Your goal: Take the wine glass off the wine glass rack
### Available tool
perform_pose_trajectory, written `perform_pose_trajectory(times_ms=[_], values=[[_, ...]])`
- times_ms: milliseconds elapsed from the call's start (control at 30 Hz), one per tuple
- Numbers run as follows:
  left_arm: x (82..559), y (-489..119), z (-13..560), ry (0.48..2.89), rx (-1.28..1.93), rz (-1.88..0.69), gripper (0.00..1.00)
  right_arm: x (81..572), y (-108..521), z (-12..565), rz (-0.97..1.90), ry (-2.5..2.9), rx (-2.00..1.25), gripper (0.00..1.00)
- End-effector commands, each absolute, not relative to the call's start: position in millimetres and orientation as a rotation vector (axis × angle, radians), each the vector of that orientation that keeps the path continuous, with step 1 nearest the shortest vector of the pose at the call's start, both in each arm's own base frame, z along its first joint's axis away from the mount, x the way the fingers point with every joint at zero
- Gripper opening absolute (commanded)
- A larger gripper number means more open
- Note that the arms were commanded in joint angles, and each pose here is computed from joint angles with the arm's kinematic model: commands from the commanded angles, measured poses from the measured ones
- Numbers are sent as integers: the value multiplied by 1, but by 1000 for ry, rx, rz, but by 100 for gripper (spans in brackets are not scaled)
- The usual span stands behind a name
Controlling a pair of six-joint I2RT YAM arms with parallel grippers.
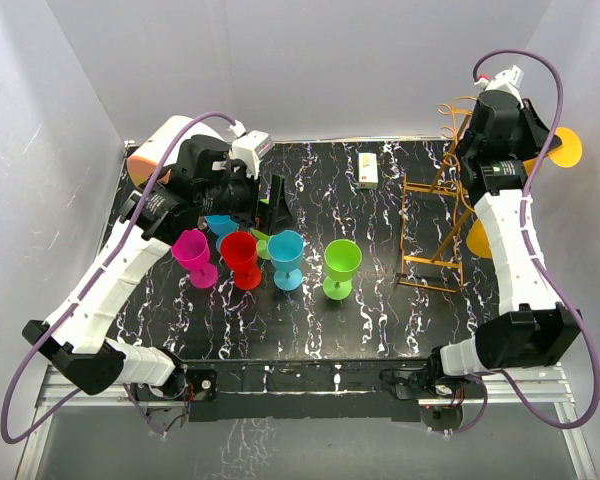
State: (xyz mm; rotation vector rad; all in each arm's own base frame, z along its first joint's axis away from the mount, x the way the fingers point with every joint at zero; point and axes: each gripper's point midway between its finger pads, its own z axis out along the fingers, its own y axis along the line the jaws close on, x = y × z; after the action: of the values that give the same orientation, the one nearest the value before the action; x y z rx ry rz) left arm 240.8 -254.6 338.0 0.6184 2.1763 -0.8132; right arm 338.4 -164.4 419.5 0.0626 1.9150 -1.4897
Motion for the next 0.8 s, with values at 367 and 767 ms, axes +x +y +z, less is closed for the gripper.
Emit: perform_pose_trajectory(times_ms=[367, 767], values=[[229, -257, 344, 2199, 537, -900, 93, 275, -166, 514, -1626, 1641, 214, 0], [216, -289, 407, 2025, 390, -1272, 95, 225, -123, 612, -985, 1313, 508, 0]])
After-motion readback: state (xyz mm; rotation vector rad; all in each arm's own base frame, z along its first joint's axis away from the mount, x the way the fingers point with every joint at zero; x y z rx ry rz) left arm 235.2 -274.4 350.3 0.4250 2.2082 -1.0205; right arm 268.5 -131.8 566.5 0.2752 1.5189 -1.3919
